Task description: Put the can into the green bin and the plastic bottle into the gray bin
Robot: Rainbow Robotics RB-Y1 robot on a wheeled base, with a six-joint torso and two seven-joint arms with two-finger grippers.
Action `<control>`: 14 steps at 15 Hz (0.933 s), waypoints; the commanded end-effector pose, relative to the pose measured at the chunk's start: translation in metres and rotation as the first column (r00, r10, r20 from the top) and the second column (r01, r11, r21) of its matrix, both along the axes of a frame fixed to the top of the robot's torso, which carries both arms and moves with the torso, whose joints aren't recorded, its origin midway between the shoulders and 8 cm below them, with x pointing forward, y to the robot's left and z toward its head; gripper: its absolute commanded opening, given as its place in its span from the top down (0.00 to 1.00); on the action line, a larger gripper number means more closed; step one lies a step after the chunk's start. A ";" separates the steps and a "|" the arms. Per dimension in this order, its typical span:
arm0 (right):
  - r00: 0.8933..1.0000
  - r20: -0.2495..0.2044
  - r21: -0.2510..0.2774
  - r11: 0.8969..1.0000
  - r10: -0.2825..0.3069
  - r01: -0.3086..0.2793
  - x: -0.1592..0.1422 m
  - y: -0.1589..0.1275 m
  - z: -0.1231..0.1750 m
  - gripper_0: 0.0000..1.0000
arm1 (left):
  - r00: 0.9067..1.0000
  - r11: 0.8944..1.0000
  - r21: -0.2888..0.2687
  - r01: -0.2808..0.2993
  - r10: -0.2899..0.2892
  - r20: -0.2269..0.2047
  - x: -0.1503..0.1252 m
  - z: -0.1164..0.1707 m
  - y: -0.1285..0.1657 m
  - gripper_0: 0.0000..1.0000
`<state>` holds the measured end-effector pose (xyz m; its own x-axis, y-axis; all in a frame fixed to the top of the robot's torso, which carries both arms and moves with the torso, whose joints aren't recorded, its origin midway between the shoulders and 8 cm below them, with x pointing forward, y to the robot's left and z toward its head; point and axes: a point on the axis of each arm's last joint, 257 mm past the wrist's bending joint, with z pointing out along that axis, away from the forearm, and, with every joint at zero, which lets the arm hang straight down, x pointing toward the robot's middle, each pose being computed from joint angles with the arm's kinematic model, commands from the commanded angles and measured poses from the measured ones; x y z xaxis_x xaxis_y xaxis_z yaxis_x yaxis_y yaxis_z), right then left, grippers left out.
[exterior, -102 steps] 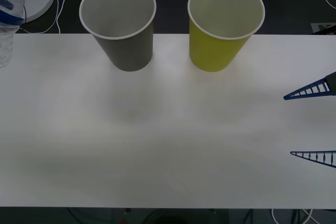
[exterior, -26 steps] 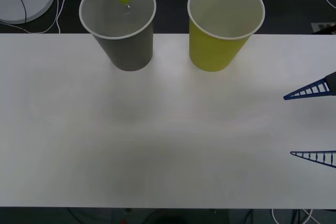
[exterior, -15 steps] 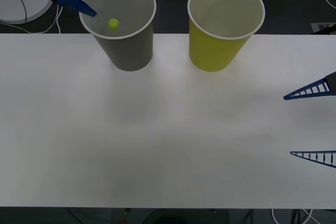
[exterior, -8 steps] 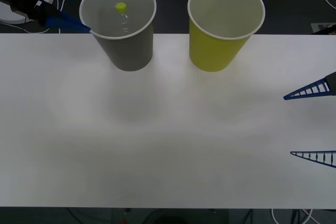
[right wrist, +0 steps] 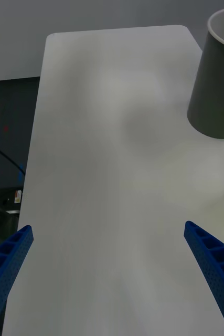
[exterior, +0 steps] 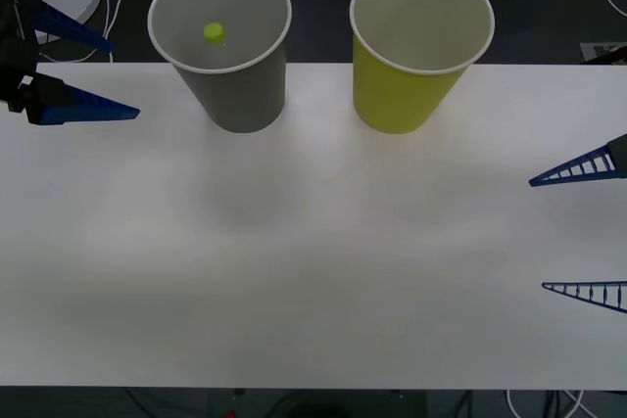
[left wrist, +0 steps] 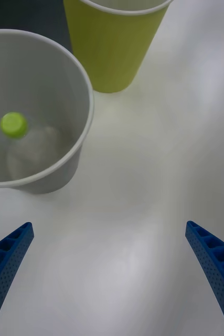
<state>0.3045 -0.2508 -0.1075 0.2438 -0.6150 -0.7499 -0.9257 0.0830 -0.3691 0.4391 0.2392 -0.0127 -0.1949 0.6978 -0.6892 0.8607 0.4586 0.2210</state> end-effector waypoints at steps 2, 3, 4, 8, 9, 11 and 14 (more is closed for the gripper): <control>1.000 0.000 0.000 1.000 0.000 0.000 0.000 0.000 0.000 0.00 | 0.998 0.998 -0.003 0.055 -0.055 0.015 -0.028 -0.014 0.011 0.00; 1.000 0.000 0.000 1.000 0.000 0.000 0.000 0.000 0.000 0.00 | 0.997 0.997 -0.008 0.071 -0.071 0.015 -0.034 -0.019 0.015 0.00; 1.000 0.000 0.000 1.000 0.000 0.000 0.000 0.000 0.000 0.00 | 0.996 0.996 -0.006 0.093 -0.092 0.019 -0.040 -0.024 0.019 0.00; 1.000 0.000 0.000 1.000 0.000 0.000 0.000 0.000 0.000 0.00 | 0.986 0.986 -0.003 0.166 -0.166 0.029 -0.060 -0.043 0.031 0.00; 1.000 0.000 0.000 1.000 0.000 0.000 0.000 0.000 0.000 0.00 | 0.982 0.983 -0.004 0.184 -0.184 0.031 -0.064 -0.046 0.031 0.00; 1.000 0.000 0.000 1.000 0.000 0.000 0.000 0.000 0.000 0.00 | 0.976 0.976 -0.017 0.218 -0.218 0.030 -0.074 -0.052 0.031 0.00; 1.000 0.000 0.000 1.000 0.000 0.000 0.000 0.000 0.000 0.00 | 0.964 0.964 -0.014 0.264 -0.263 0.046 -0.085 -0.060 0.035 0.00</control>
